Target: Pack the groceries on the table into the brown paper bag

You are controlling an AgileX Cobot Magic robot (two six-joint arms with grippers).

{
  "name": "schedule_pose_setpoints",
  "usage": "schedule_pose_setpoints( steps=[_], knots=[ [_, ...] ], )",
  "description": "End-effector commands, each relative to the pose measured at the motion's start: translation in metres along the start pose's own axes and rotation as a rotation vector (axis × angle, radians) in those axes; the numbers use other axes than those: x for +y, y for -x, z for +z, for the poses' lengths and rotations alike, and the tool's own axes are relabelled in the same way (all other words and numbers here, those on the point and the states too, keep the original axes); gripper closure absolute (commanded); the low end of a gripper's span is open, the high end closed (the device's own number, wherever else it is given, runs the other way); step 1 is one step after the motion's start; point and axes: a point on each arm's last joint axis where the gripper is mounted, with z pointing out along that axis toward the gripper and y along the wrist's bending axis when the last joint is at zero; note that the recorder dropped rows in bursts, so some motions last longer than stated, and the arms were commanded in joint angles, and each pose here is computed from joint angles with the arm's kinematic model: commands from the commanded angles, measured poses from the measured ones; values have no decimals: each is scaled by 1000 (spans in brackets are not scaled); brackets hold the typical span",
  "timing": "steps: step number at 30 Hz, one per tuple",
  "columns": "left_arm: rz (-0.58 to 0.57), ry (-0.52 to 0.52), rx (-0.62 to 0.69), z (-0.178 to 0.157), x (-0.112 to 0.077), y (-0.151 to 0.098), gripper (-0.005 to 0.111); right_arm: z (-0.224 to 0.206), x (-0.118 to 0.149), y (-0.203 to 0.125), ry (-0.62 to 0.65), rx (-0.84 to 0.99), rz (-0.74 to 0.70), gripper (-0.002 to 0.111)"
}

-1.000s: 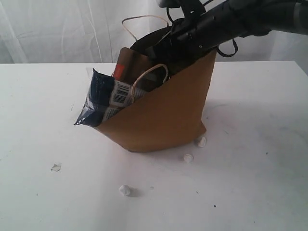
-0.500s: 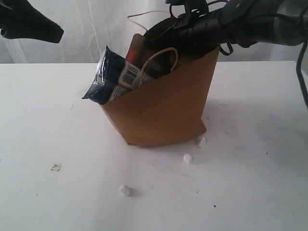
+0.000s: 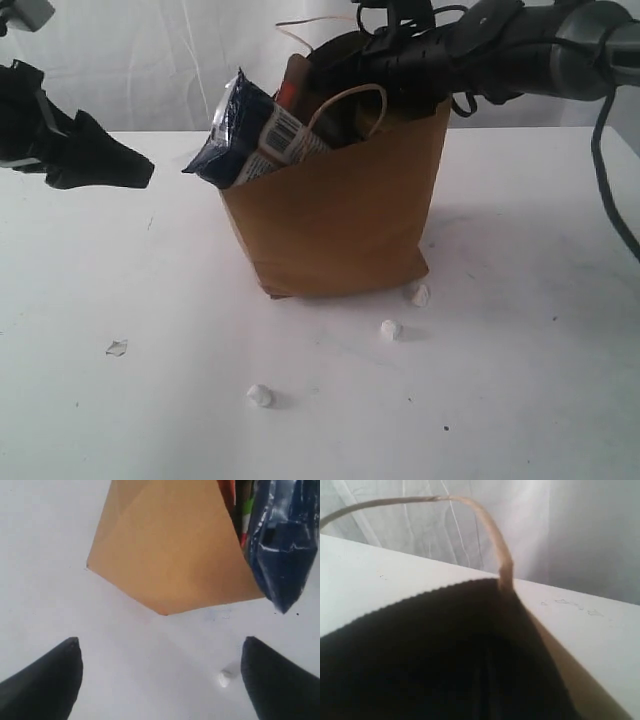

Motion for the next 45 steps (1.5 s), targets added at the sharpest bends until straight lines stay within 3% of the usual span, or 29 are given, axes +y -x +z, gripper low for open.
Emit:
schedule_pose_setpoints(
  steps=[1, 7, 12, 17, 21, 26, 28, 31, 35, 36, 40, 45],
  knots=[
    [-8, -52, -27, -1, -6, 1, 21, 35, -10, -65, 4, 222, 187, 108],
    [-9, -110, -2, -1, -11, -1, 21, 46, -18, -74, -64, 188, 316, 108],
    [-10, -115, -1, -2, -11, -1, 21, 49, -11, -90, 4, 319, 349, 108],
    [-17, -120, -15, -2, -12, 0, 21, 31, -7, -61, 20, 245, 320, 108],
    [-26, -127, -28, -2, -12, 1, 21, -1, -2, -7, 25, 70, 200, 108],
    [-25, -152, -16, -2, -15, 0, 21, -4, -1, -3, 28, 61, 189, 108],
    [-12, -220, 5, -3, -21, -2, 21, -4, -2, -3, 23, 58, 181, 108],
    [8, -314, -83, -5, -29, 4, 21, -4, -2, -3, 19, 57, 169, 108],
    [117, -423, -372, -2, -42, 17, 21, -5, 1, -7, 47, 97, 170, 108],
    [145, -415, -427, 4, -46, 17, 21, -5, 3, -9, 69, 128, 170, 108],
    [198, -278, -386, 21, -41, 3, 21, -5, 3, -11, 76, 150, 150, 108],
    [339, -110, -525, 46, -37, 8, 21, -6, 4, -12, 84, 161, 151, 108]
  ],
)
